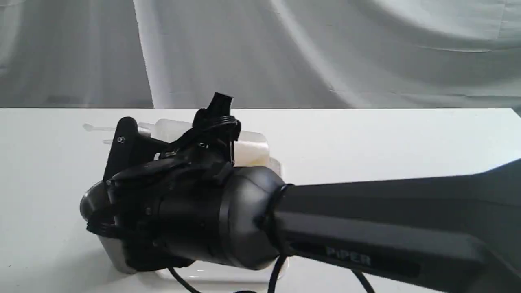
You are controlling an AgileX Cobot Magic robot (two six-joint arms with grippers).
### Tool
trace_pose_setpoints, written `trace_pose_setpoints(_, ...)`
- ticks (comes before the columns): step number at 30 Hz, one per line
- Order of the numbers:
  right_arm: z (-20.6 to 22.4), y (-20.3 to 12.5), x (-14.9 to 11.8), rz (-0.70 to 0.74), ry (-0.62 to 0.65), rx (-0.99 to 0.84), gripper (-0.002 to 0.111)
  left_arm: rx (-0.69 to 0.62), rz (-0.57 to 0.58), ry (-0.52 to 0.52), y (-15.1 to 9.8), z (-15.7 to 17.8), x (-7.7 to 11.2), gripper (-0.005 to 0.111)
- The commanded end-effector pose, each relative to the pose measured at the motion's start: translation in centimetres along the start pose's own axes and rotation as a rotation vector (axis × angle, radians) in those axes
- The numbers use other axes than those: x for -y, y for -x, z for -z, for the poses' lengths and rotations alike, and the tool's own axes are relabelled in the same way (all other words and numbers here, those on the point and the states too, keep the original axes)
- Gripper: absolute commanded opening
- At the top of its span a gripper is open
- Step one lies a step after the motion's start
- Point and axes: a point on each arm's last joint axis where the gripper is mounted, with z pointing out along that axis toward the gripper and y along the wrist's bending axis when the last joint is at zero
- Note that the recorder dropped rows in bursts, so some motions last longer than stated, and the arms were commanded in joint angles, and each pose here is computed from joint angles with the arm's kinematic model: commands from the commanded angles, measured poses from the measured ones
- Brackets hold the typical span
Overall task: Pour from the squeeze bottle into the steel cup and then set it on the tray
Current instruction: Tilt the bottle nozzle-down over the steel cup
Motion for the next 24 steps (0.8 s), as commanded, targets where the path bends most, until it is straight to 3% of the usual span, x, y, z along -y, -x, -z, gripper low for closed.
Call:
trace_pose_setpoints(1,0.76,0.41,0.67,0.016,-0.063,0.012,0.042,0.007,0.001,-0.002,-0.06,0.0,0.02,0.008)
trace_pose_setpoints(24,1.29,0.17,1.25,0.052,-0.156,-0.032,0.042,0.007,0.001,-0.002,-0.06,0.0,0.02,0.008)
